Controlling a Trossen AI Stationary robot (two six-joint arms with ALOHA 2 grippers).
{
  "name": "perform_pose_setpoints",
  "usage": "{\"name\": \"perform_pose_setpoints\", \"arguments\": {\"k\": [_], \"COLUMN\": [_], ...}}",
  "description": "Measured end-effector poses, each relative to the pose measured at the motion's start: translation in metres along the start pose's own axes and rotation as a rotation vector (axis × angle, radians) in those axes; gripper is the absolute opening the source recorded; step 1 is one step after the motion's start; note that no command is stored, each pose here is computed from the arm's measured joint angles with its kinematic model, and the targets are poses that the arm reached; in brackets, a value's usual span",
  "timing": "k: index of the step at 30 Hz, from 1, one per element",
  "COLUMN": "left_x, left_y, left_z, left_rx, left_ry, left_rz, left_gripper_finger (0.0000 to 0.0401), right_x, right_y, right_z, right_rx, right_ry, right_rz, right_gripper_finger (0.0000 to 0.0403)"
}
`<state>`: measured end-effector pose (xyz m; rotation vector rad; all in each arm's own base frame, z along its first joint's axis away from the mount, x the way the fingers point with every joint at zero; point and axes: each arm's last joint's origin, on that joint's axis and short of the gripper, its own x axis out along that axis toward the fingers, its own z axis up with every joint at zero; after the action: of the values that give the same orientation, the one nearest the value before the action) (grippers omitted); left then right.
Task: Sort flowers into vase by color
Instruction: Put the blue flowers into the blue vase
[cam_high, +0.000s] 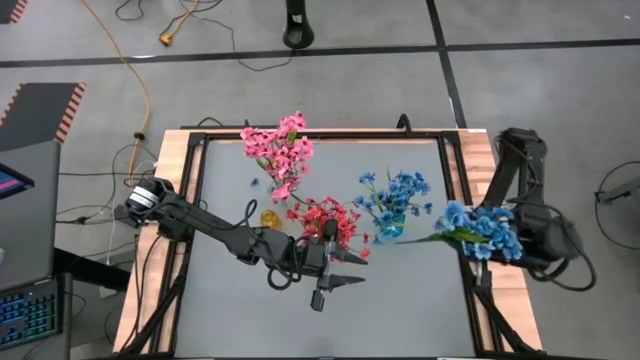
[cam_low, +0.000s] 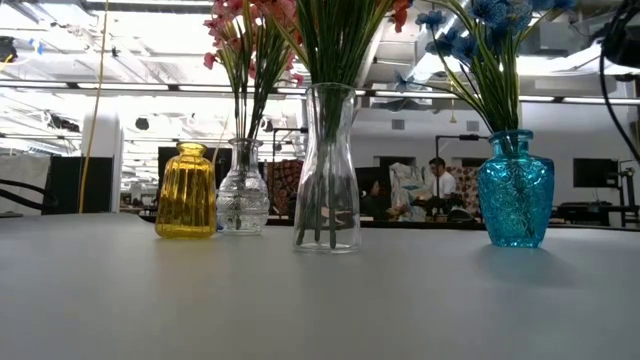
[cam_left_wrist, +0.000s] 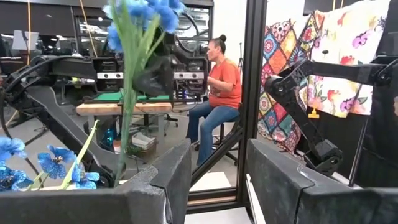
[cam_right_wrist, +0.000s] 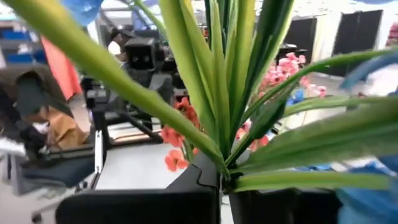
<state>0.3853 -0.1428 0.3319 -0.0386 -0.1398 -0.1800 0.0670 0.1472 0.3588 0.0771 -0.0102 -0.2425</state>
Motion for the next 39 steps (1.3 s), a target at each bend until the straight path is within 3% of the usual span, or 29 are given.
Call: {"name": "perform_pose_setpoints", "arguments": {"k": [8, 13, 18, 21, 27, 31, 35, 39], "left_x": [0.000, 0.000, 0.000, 0.000, 0.000, 0.000, 0.000, 0.000], "left_y": [0.000, 0.000, 0.000, 0.000, 0.000, 0.000, 0.000, 0.000], "left_z": [-0.001, -0.004, -0.004, -0.004, -0.004, -0.006, -0.007, -0.009], "left_rx": [-0.007, -0.006, -0.006, -0.006, -0.005, -0.002, 0.000, 0.004], "left_ry": [0.014, 0.038, 0.038, 0.038, 0.043, 0.057, 0.070, 0.089], "left_rz": [0.000, 0.000, 0.000, 0.000, 0.001, 0.001, 0.001, 0.002], "left_gripper_finger": [0.0142, 0.0142, 0.0142, 0.0142, 0.0142, 0.0142, 0.0142, 0.0142], "right_x": [0.004, 0.018, 0.040, 0.052, 0.071, 0.078, 0.075, 0.061], "right_y": [0.004, 0.004, 0.003, 0.003, -0.008, -0.020, -0.038, -0.063], "right_z": [-0.016, -0.034, -0.055, -0.059, -0.058, -0.051, -0.040, -0.031], "right_rx": [-0.092, -0.059, 0.051, 0.034, -0.008, -0.033, -0.081, -0.085], "right_ry": [0.000, 0.000, 0.125, 0.178, 0.243, 0.290, 0.287, 0.300], "right_rz": [-0.030, -0.096, -0.007, 0.011, 0.030, 0.128, 0.188, 0.170], "right_gripper_finger": [0.0035, 0.0035, 0.0035, 0.0035, 0.0035, 0.0035, 0.0036, 0.0036]}}
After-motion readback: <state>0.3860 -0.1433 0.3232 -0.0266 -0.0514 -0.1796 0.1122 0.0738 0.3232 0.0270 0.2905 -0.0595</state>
